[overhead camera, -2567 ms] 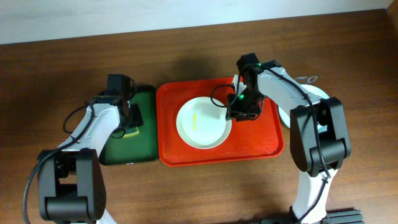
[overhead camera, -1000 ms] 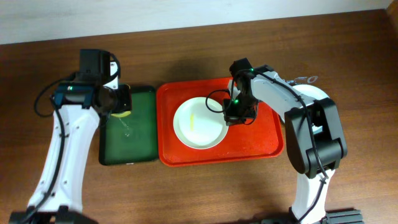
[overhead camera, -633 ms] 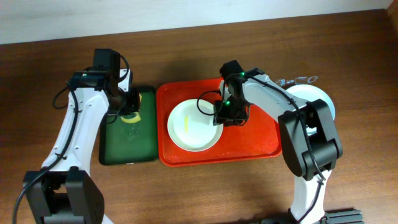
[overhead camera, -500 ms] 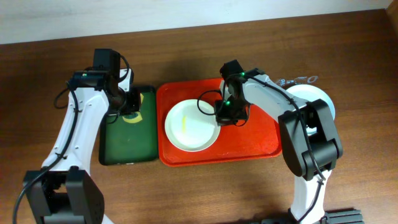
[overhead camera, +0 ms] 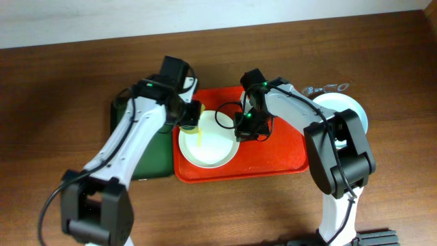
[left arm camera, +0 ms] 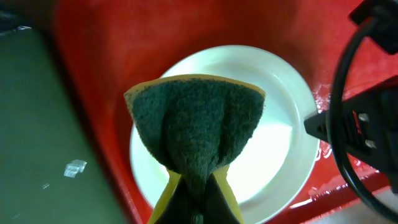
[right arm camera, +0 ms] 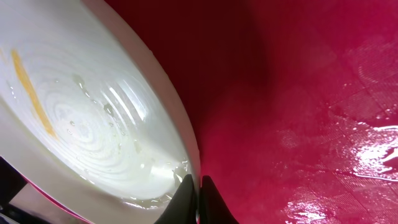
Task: Clean dirty plates on tray and stack at the side
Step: 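Scrub the white plate with the sponge in the left gripper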
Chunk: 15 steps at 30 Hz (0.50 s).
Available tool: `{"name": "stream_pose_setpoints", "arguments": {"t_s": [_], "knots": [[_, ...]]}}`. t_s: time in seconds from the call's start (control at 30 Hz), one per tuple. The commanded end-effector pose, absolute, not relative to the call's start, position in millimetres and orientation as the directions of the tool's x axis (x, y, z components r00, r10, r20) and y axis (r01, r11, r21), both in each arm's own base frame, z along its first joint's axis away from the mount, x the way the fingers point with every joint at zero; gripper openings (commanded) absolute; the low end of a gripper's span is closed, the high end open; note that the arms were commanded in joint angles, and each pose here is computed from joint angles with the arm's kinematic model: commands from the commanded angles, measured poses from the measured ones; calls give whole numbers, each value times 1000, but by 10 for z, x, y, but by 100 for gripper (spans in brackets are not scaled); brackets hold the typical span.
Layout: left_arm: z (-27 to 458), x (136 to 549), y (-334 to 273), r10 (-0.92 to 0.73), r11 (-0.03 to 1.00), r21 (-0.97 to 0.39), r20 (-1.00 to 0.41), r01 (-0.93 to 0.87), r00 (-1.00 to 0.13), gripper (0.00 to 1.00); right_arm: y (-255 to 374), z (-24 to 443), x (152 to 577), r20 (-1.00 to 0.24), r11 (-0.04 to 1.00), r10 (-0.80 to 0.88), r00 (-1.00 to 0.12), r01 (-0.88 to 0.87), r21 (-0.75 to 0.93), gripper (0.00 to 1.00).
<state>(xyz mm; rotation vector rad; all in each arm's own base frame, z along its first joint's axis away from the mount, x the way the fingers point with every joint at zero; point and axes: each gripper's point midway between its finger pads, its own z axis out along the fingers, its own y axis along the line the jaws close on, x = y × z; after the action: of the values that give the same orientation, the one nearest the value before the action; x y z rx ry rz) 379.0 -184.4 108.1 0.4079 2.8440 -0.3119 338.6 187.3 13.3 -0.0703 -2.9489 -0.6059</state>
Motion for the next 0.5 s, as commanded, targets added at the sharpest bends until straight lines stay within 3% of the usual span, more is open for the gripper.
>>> {"name": "stream_pose_setpoints", "arguments": {"t_s": [0.0, 0.3, 0.47], "knots": [[731, 3802, -1956, 265, 941, -156, -208, 299, -942, 0, 1925, 179, 3348, 134, 914, 15, -991, 68, 399, 4], [-122, 3604, -1878, 290, 953, -92, -2, 289, -957, 0, 1925, 179, 3348, 134, 914, 15, -991, 68, 399, 4], [-84, 3313, -2397, 344, 872, -389, 56, 297, -937, 0, 1926, 179, 3349, 134, 914, 15, -991, 68, 399, 4]]}}
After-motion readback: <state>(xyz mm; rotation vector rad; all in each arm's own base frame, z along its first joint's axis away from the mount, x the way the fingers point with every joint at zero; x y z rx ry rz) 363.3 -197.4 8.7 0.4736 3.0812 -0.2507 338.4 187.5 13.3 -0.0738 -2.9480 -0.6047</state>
